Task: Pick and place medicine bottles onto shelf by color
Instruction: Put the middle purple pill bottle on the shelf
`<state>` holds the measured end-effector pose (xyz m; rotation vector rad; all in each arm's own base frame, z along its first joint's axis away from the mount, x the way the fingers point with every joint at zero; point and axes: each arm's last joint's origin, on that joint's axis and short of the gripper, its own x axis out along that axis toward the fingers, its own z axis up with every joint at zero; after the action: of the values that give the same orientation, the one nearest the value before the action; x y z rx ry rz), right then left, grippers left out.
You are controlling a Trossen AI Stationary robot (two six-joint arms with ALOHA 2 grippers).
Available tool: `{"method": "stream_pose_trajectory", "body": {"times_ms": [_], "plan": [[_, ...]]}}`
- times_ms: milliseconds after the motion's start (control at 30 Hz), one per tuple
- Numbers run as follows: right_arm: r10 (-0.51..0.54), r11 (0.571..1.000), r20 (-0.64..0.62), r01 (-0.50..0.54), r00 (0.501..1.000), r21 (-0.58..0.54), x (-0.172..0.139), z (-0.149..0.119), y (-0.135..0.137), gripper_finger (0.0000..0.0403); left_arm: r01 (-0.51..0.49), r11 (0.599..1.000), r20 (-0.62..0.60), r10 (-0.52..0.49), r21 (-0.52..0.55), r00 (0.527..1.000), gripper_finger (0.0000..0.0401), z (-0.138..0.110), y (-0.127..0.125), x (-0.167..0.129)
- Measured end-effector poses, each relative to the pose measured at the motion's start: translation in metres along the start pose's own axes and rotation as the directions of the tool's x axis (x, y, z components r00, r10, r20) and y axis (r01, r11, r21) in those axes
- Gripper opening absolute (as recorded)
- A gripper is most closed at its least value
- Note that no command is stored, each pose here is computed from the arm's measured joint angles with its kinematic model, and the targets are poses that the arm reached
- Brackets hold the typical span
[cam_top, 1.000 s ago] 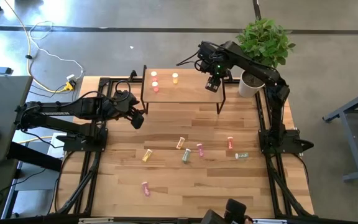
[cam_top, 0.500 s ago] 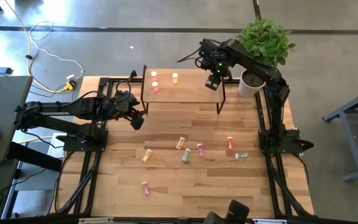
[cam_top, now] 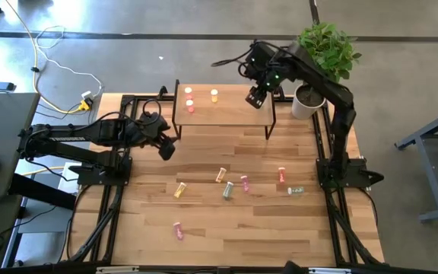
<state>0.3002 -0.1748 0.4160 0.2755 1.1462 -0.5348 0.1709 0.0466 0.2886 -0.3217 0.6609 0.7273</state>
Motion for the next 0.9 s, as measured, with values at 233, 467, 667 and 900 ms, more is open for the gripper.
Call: {"method": "stream_pose_trajectory", "body": {"times_ms": [233,467,667,900], "plan": [[0.057,0.997,0.0,-0.057,0.998,0.045,-0.005,-0.005,0.031,0.0186,0.032,0.999,-0.067,-0.031,0.009,0.997,0.0257,-0.005,0.001,0.0],[0.088,0.996,-0.056,-0.086,0.995,0.033,0.003,-0.014,0.073,0.0186,0.068,0.998,-0.094,-0.067,0.01,0.993,0.0257,-0.007,0.0,0.0],[0.076,0.997,-0.224,-0.067,0.972,0.045,0.038,-0.034,0.109,0.0186,0.071,0.997,-0.096,-0.07,0.01,0.993,0.0257,-0.007,0.0,0.0],[0.104,0.992,-0.38,-0.07,0.919,0.103,0.071,-0.066,0.15,0.0186,0.091,0.995,-0.103,-0.087,0.043,0.991,0.0257,-0.007,-0.001,-0.001]]}}
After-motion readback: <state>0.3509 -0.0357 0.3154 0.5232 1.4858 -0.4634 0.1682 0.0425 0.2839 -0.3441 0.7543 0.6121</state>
